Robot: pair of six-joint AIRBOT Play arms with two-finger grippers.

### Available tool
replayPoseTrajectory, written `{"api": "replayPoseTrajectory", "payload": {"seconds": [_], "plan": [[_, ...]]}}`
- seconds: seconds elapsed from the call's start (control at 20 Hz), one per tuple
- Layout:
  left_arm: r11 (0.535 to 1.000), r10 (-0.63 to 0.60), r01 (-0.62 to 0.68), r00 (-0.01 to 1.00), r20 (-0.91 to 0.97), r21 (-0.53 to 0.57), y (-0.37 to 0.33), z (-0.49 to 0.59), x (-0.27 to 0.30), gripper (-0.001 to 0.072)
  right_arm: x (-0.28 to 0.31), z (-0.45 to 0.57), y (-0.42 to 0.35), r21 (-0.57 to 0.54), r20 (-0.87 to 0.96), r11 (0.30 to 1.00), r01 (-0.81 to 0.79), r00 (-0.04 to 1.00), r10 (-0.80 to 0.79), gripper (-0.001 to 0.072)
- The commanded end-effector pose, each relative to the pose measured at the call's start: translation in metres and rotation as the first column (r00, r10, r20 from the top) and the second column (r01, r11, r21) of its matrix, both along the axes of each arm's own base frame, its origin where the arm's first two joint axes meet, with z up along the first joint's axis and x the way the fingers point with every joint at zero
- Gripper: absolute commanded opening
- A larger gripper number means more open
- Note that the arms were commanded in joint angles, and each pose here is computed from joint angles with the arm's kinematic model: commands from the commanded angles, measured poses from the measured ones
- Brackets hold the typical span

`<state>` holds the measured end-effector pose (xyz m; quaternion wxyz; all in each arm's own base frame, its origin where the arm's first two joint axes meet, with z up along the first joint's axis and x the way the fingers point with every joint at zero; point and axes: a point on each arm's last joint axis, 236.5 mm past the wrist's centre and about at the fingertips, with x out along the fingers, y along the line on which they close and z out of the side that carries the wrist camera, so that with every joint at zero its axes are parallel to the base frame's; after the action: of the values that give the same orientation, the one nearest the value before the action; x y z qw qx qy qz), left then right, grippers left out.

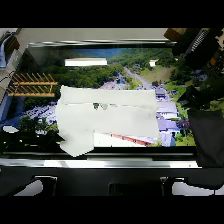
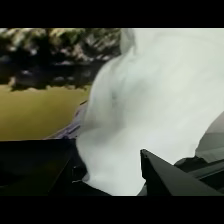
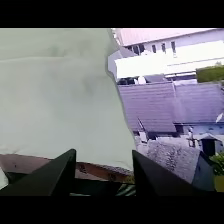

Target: Fold the clothes and pants, and hang the long-sleeved shirts on hangers.

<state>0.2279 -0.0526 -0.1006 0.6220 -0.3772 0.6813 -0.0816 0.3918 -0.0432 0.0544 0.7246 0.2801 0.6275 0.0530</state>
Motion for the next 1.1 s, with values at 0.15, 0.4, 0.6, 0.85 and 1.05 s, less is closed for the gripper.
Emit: {"api": "replayPoseTrajectory", "payload": {"seconds": [0.15,0.4,0.6,0.85,1.05], "plan": [[1.000,-0.005,0.005,1.000,-0.004,-0.015,-0.018,-0.012,-0.010,0.0403,-0.002,0.009,0.003,0.006,0.020,1.000,-0.002,1.000,0.002,0.0422],[1.000,-0.011,0.011,1.000,-0.001,-0.019,-0.021,-0.011,-0.009,0.0017,-0.013,-0.014,0.016,0.074,-0.042,0.997,-0.004,0.999,0.007,0.0539],[1.000,-0.011,0.011,1.000,-0.002,-0.019,-0.021,-0.011,-0.009,0.0017,-0.063,-0.089,0.049,0.228,-0.256,0.974,0.009,0.965,0.051,0.0594],[1.000,-0.013,0.013,1.000,-0.004,-0.022,-0.021,-0.010,-0.010,0.0017,-0.099,-0.137,0.066,0.261,-0.322,0.965,0.034,0.945,0.054,0.0591],[1.000,-0.013,0.013,1.000,-0.003,-0.022,-0.021,-0.010,-0.010,0.0017,-0.115,-0.156,0.071,0.258,-0.349,0.965,0.052,0.936,0.043,0.0589]]}}
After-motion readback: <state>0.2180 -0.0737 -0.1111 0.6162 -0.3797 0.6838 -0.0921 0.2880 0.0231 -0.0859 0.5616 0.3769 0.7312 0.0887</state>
